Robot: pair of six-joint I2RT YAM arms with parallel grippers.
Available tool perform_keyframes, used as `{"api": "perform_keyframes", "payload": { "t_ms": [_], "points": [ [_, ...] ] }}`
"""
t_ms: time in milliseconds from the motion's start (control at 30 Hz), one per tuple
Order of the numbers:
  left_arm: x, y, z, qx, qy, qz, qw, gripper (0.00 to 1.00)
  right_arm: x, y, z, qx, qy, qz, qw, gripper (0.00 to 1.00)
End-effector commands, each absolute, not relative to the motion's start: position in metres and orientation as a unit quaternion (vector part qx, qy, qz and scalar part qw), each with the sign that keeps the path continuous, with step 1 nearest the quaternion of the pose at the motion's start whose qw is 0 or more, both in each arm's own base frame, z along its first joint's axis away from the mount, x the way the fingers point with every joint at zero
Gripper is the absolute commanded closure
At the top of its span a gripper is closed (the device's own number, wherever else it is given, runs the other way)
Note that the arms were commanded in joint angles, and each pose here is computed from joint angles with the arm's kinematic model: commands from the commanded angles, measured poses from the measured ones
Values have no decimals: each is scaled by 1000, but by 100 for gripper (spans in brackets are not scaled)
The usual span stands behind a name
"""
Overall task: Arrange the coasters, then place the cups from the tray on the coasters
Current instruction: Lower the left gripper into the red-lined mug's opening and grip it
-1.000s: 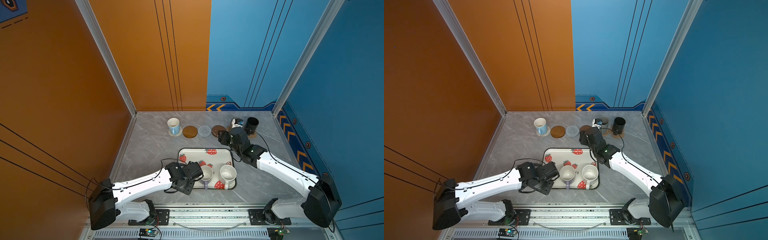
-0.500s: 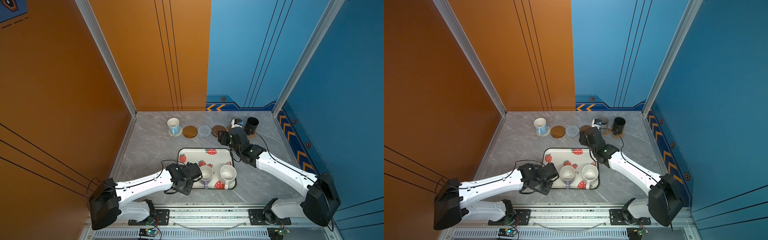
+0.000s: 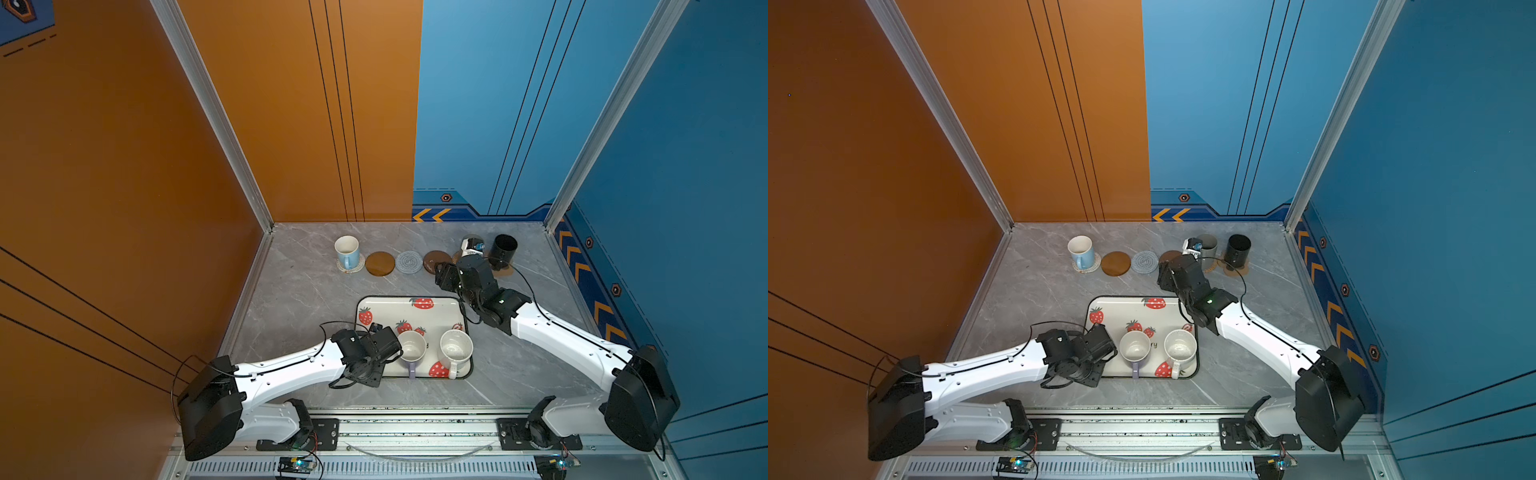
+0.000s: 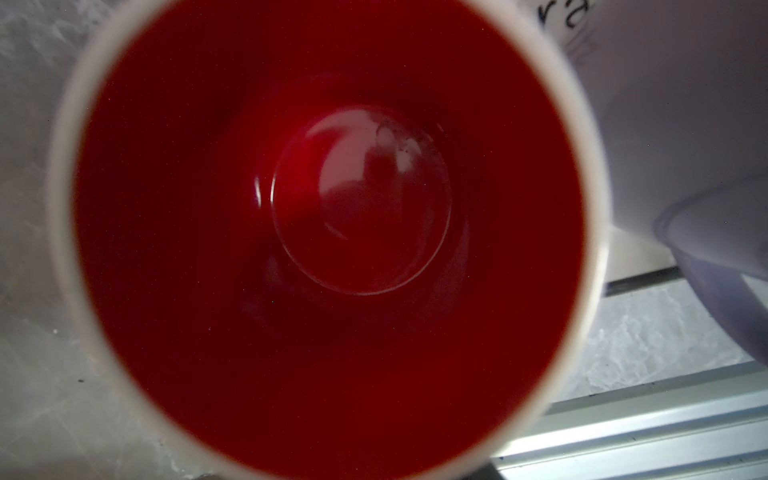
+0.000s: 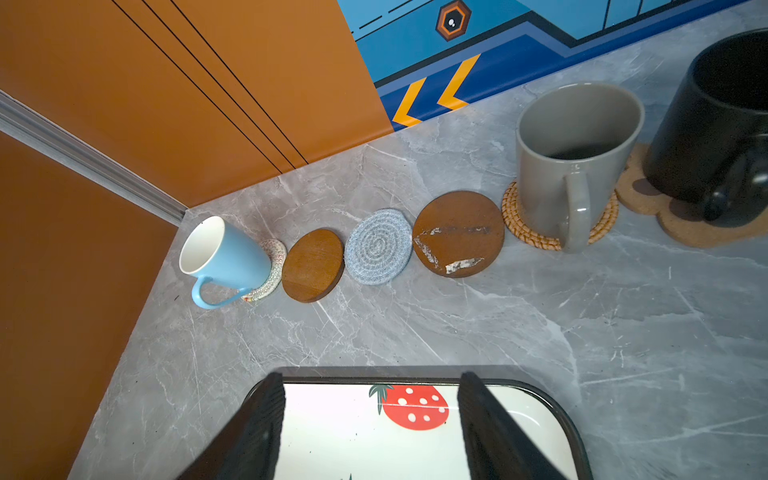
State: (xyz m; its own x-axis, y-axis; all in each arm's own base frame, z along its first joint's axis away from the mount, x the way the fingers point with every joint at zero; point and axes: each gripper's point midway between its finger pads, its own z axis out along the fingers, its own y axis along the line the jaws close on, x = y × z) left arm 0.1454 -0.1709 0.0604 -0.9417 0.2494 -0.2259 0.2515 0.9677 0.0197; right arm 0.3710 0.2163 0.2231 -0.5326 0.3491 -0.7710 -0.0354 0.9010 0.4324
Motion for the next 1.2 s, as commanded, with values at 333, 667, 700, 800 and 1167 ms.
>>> {"api": "perform_keyframes", "payload": {
  "t_ms": [333, 667, 700, 800, 1167],
  "points": [
    [154, -161, 49, 99, 987, 8, 129, 69, 380, 228, 227, 96, 847, 223, 472, 35],
    [157, -157, 49, 92, 986, 11, 138, 79, 381, 231, 225, 94, 850, 224, 468, 35],
    [157, -157, 49, 92, 986, 11, 139, 80, 382, 231, 224, 94, 850, 224, 468, 35],
    [158, -157, 50, 94, 986, 11, 140, 89, 381, 233, 225, 93, 850, 225, 468, 35],
    [162, -161, 57, 93, 984, 6, 151, 100, 381, 233, 224, 92, 851, 225, 466, 35]
  ]
}}
